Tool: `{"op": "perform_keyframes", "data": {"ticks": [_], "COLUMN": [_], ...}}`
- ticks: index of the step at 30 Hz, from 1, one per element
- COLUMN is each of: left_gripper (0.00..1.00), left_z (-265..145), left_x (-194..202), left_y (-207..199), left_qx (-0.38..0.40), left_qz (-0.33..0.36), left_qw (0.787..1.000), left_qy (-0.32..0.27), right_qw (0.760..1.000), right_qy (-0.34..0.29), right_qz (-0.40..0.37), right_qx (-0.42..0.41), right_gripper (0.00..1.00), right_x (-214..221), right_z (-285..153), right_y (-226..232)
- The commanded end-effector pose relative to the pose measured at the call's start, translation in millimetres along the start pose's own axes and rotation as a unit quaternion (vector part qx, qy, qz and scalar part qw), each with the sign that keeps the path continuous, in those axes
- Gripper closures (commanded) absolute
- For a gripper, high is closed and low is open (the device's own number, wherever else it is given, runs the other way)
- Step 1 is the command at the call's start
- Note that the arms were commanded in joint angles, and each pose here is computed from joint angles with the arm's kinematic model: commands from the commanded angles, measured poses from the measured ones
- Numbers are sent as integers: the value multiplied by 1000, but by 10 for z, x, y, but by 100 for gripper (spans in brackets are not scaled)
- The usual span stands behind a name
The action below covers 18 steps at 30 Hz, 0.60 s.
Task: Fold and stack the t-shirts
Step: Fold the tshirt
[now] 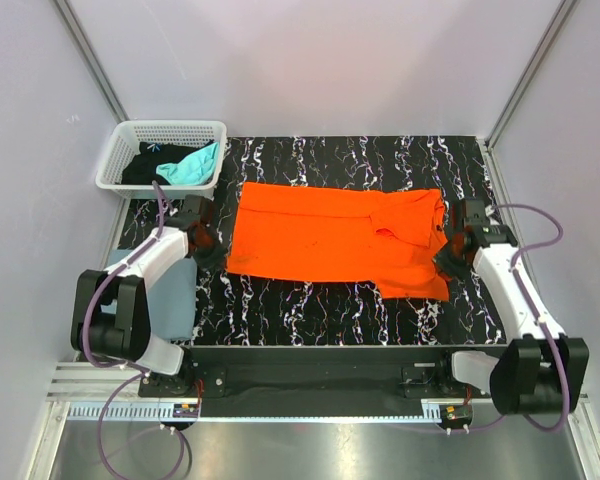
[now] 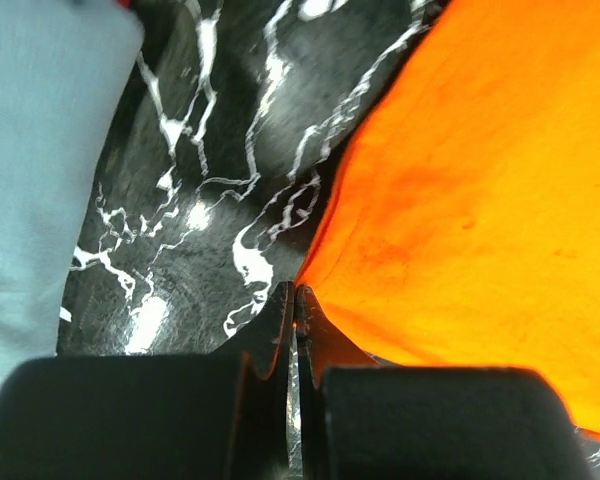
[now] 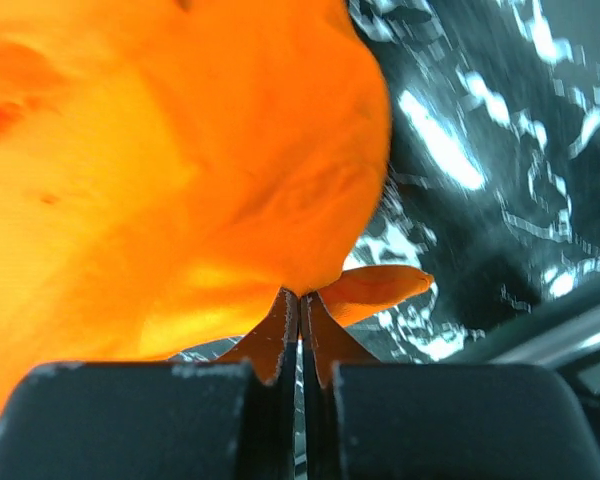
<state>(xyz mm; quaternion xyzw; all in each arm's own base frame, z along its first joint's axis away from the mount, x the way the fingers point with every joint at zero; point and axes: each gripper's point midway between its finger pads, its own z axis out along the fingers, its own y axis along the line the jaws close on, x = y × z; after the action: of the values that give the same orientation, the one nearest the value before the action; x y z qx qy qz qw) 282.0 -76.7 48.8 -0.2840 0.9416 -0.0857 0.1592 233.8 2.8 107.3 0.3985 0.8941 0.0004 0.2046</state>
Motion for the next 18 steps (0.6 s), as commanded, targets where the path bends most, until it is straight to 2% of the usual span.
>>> {"op": "perform_keyframes", "data": {"ticks": [1,6,12,18], "left_gripper": [100,100,100,100], "left_z": [-111,-166,-46,106], "left_x": [-339,-633,-933,-1155], "left_y": [-178,-417,-724,-913], "left_qx": [12,23,32,26], "left_qz": [30,50,58,56], "left_qw": [999,996,995,996], "left_qy": [-44,-67,-68,-69], "right_qw": [998,997,994,994], "right_qy": [-39,-40,-57,-37], "right_qz": [-42,-71,-93,-100], "right_qx": [2,-9,-16,-17], "right_gripper": [100,100,100,100], "right_x": [-343,-596,-931,-1146], "right_z": [9,90,156,403], "right_y": [168,471,791,970]}}
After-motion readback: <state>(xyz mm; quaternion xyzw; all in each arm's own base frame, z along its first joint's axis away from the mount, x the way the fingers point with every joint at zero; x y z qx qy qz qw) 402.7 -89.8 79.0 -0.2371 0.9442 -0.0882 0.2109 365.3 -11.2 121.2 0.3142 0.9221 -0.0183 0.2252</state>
